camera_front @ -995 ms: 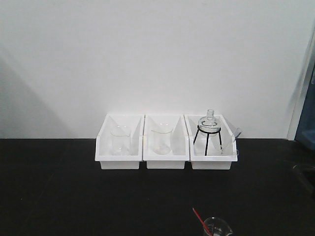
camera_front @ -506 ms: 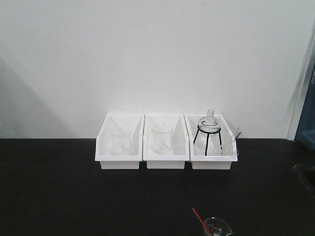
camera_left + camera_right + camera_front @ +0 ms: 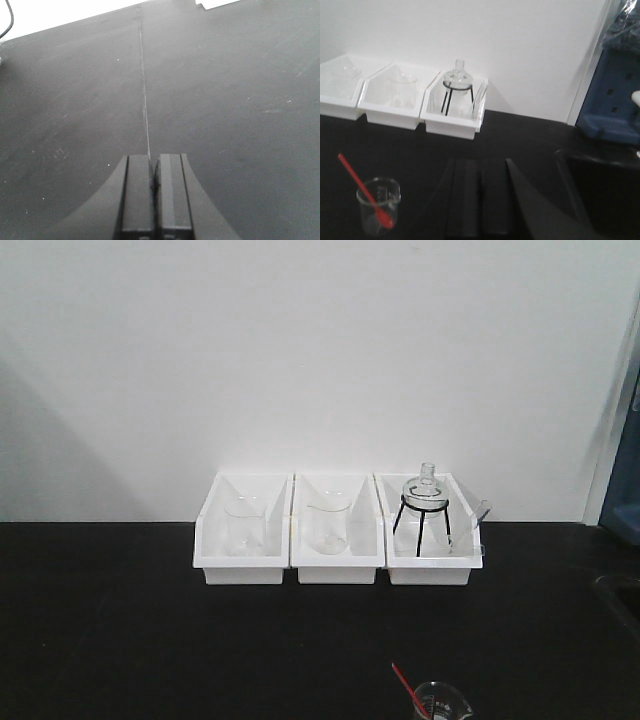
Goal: Grab beaker from right and move to left
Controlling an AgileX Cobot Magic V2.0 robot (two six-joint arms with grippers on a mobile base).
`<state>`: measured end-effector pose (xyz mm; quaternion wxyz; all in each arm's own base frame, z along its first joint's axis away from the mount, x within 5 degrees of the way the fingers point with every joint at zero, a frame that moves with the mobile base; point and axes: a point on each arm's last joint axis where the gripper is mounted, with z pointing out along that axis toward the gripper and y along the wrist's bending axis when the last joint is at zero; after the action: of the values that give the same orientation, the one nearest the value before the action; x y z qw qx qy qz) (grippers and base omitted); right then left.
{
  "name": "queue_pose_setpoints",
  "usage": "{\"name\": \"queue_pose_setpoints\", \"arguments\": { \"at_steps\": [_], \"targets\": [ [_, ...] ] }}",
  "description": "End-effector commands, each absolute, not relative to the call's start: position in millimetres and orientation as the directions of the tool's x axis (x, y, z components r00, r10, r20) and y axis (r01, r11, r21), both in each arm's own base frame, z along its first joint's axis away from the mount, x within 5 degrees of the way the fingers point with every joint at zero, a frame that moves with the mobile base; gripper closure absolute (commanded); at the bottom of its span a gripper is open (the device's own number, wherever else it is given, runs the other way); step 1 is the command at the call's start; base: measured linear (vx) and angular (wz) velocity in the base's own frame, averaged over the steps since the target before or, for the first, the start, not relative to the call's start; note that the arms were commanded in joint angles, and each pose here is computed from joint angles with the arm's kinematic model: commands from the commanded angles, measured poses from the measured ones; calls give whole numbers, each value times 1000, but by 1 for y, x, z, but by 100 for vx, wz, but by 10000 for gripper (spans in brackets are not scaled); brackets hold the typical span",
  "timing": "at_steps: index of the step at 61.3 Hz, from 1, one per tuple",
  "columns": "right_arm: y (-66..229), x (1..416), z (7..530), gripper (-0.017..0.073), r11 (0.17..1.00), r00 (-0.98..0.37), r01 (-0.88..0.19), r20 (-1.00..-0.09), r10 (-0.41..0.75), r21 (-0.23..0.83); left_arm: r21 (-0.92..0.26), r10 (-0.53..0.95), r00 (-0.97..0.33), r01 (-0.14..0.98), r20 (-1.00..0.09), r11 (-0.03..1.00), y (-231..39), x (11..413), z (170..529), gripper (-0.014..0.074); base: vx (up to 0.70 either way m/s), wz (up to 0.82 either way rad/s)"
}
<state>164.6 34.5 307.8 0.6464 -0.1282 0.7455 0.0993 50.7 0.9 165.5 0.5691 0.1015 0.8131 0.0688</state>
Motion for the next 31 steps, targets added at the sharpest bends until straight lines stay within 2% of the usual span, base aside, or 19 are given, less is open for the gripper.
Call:
{"name": "queue_pose_setpoints", "arguments": {
  "at_steps": [1,31],
  "targets": [
    [36,163,321,563,941,-84,-338,-995,-47,-16,230,244,-270,83,-931,970,0,53,166,600,0,0],
    [36,163,321,563,941,-84,-338,-995,-47,-16,230,244,-270,83,-932,970,0,53,166,600,0,0]
  ]
}}
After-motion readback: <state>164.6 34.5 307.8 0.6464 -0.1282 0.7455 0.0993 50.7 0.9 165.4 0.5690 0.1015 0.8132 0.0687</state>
